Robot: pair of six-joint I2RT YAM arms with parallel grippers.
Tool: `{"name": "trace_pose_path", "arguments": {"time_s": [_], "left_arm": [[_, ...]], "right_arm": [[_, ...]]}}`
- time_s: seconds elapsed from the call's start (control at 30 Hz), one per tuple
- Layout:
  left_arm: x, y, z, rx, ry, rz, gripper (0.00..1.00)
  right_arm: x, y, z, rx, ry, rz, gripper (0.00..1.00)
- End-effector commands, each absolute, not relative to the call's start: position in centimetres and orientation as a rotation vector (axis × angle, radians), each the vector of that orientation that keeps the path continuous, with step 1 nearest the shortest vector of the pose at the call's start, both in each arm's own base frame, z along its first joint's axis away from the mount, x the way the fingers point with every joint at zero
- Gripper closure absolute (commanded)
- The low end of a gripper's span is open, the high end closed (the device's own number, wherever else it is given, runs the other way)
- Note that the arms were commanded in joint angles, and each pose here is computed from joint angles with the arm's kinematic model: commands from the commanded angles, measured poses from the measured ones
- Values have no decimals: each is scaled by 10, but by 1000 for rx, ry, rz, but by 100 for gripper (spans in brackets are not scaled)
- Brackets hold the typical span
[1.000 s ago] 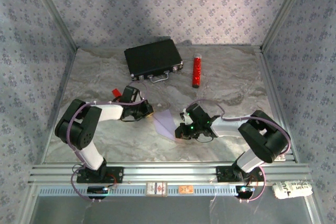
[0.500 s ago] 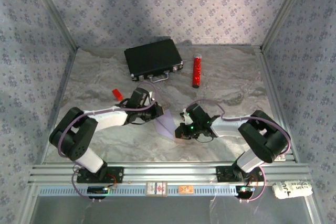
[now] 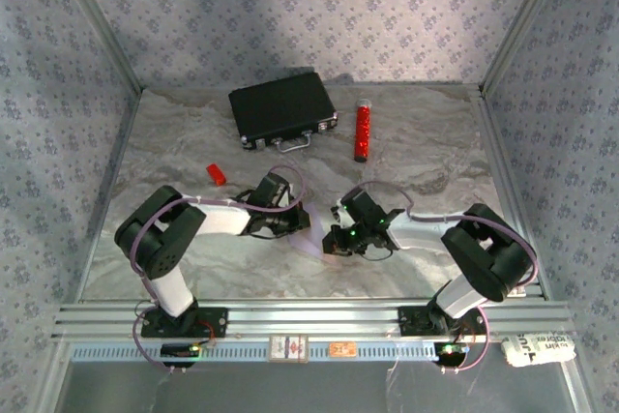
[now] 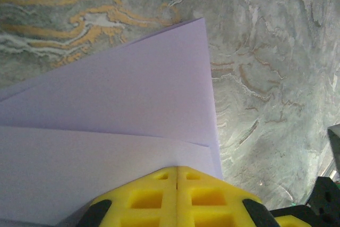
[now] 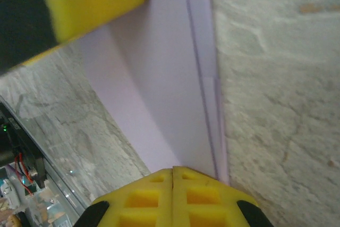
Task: Fold a paper plane with a square sheet of paper (pick it up from the middle)
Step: Fourth fold the wing at the center of the table.
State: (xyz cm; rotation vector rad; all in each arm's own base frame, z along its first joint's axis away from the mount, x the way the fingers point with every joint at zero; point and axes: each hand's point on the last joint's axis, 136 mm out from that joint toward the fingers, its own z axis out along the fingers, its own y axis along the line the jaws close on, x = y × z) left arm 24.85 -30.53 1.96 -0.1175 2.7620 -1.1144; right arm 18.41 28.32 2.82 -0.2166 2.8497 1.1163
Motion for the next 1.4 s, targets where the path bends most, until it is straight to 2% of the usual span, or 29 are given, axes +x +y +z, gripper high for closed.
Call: {"name": "trace_pose_path", "arguments": {"time_s": [0.0,0.17,0.3,0.7,0.9,0.97,1.03,1.13,1.37], "left_arm": [[240,-294,0,-112,2831,-1022,95],[241,-296,-1,-131,2822,-1044,96],[241,-295,-2,-142,2823,-1051,96],[242,-291,-4,-165,2824,-1061,96],[241,-290,-5,-176,2822,-1067,96],[242,-290,-4,-186,2818,-1076,96],[242,-291,-2,-192,2812,-1087,96],[243,-292,-1,-201,2807,-1096,96],[246,-293,4,-216,2790,-1112,96]], "right_arm": [[197,301,48,-249,2816,1138,100],[201,304,22,-233,2889,1077,100],[187,296,8,-232,2936,1060,100],[133,240,5,-184,2982,1020,100],[131,218,14,-94,2946,1013,99],[138,218,23,-62,2910,1030,96],[144,217,31,2,2903,1026,88],[149,221,38,20,2897,1061,86],[151,228,39,84,2894,1118,73]]}}
